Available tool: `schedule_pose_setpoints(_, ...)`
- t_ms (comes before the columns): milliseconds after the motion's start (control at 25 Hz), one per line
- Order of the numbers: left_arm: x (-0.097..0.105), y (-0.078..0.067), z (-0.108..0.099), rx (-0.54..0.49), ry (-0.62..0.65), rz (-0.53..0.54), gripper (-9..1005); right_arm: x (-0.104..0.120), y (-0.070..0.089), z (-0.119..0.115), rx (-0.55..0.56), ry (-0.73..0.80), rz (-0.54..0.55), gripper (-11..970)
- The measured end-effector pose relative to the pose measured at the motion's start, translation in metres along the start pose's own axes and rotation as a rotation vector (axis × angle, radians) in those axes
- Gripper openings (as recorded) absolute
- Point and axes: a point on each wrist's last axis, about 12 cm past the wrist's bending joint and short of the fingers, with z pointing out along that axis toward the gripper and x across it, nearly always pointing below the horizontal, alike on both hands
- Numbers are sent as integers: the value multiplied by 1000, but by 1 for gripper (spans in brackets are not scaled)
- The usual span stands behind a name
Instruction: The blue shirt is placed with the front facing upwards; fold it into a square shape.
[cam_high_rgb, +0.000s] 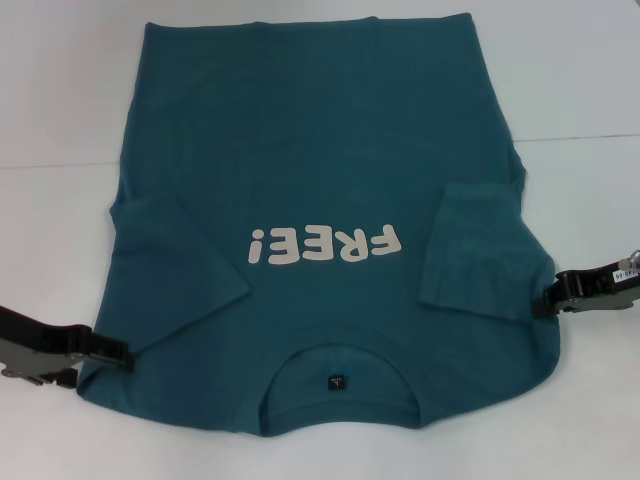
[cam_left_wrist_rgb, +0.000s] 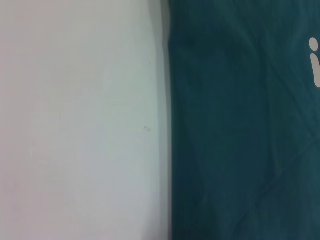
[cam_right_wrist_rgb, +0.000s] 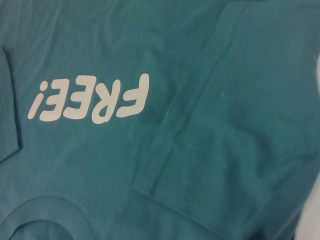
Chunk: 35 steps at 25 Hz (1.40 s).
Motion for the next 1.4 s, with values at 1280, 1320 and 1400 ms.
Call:
schedule_pose_setpoints(1280,-2,-13,7,9,30,26,869,-2,1,0,-1,-5,-16,36)
schedule_pose_setpoints(1320,-2,-14,7,10,32,26,869,-2,1,0,-1,-6,-16,37)
schedule_pose_setpoints(1400,-2,-17,8,16,36,32,869,-2,1,0,-1,-6,-17,37)
